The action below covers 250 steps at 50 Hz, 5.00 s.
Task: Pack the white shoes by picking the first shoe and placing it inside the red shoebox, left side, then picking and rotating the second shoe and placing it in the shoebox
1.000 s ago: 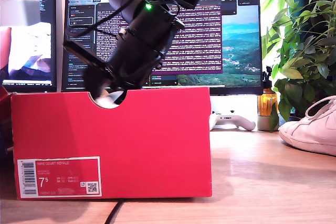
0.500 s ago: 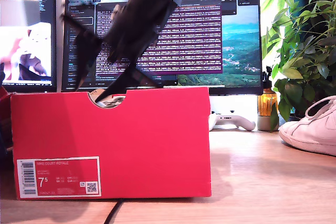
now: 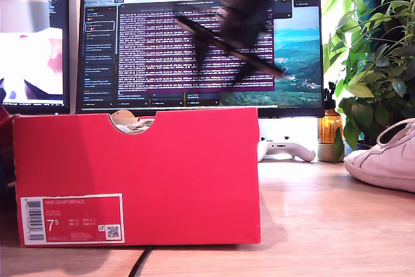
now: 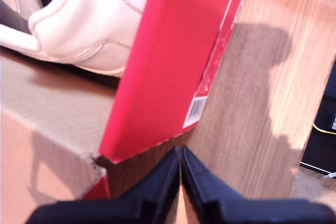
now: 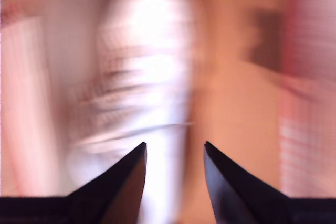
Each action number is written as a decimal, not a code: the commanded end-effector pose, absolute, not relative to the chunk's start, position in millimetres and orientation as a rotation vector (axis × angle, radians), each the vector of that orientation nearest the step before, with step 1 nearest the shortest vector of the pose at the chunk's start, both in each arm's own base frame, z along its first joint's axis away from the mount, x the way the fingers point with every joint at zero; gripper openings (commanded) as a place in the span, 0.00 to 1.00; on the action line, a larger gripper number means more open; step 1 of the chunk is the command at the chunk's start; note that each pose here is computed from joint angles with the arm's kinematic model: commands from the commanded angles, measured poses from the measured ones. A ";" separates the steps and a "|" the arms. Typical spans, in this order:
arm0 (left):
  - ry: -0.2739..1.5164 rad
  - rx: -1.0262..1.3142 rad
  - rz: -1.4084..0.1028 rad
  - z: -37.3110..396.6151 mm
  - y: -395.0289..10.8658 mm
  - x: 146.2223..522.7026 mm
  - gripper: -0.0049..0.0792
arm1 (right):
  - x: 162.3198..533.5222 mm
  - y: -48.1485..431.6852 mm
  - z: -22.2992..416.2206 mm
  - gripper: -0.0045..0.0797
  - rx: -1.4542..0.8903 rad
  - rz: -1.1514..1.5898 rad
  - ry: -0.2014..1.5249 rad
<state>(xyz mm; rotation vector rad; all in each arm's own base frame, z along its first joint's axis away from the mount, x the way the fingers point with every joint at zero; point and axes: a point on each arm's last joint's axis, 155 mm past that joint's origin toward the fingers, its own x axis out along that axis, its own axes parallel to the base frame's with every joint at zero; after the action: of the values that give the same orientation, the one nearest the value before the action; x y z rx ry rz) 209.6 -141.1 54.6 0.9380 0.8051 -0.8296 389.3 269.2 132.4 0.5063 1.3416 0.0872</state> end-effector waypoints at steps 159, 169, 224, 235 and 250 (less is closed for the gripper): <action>0.800 0.923 -0.843 56.4 -146.1 210.2 0.04 | 247.7 -40.9 37.2 0.04 0.919 -1.186 0.999; 0.800 0.923 -0.843 56.4 -146.1 210.2 0.04 | 252.3 -44.5 51.3 0.04 0.805 -1.110 1.060; 0.801 0.924 -0.843 56.2 -146.0 210.0 0.04 | 425.6 115.0 293.1 0.04 -0.127 0.508 0.540; 0.800 0.923 -0.843 56.2 -146.0 210.1 0.04 | 434.8 167.8 326.1 0.04 -0.271 0.628 0.328; 0.800 0.923 -0.843 56.2 -146.0 210.1 0.04 | 450.4 214.2 313.4 0.04 -0.310 0.708 0.268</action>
<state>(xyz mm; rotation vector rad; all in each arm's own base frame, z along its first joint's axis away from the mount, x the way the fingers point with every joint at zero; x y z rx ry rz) 208.8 -143.0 54.7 0.9309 0.8020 -0.8395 445.2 205.0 310.1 -0.3179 0.2881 0.6938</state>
